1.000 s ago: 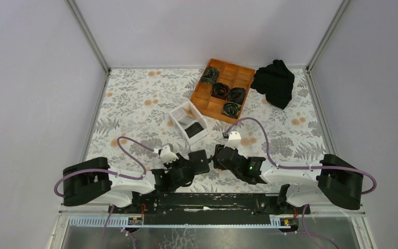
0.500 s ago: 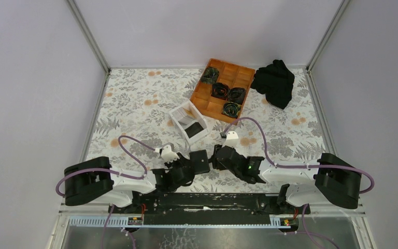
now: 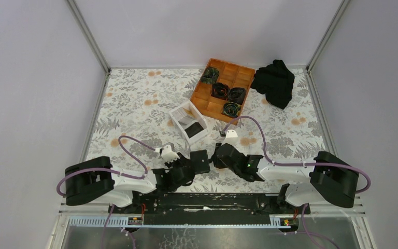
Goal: Put the credit cards into the card holder
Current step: Close the card holder at the center of the board.
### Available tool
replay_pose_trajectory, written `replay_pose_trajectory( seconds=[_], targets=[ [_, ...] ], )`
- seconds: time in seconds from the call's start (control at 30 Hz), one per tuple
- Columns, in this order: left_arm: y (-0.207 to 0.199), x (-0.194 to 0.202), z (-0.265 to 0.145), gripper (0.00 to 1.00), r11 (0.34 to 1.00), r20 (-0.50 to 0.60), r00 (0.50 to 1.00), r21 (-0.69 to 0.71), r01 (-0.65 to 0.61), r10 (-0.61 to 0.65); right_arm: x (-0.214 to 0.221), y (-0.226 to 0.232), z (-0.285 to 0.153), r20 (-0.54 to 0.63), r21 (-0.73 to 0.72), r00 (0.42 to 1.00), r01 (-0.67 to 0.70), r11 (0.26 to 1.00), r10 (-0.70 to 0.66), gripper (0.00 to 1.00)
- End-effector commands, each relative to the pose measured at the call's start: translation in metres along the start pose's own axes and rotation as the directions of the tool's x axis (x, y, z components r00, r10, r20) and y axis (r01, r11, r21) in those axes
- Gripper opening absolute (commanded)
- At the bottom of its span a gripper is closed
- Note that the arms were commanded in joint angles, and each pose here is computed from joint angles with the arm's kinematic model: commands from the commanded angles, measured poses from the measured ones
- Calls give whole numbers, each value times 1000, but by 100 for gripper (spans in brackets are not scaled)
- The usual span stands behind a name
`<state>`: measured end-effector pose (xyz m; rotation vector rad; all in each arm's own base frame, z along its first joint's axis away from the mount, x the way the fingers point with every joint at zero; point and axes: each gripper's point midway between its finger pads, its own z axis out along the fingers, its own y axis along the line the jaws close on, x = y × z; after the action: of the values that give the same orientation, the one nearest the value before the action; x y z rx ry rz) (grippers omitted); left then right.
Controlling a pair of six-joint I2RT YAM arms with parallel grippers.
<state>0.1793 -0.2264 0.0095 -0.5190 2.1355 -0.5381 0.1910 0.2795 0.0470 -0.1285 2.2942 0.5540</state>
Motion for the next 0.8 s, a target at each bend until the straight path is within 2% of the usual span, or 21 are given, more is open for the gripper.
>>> replay_pose_trajectory(
  seconds=[0.0, 0.27, 0.37, 0.77],
  targets=[
    [53, 22, -4, 31, 980, -116, 982, -119, -160, 146, -15, 14, 2, 32, -48, 999, -17, 999, 18, 24],
    [54, 26, -2, 31, 979, -124, 981, -124, -164, 149, -18, 16, 2, 40, -59, 999, -19, 998, 22, 19],
    [53, 27, -1, 31, 979, -127, 981, -123, -161, 145, -17, 17, 2, 36, -65, 999, -15, 998, 18, 14],
    [51, 29, 0, 31, 980, -129, 981, -118, -161, 146, -13, 28, 8, 5, -97, 1000, 4, 995, -3, 10]
  ],
)
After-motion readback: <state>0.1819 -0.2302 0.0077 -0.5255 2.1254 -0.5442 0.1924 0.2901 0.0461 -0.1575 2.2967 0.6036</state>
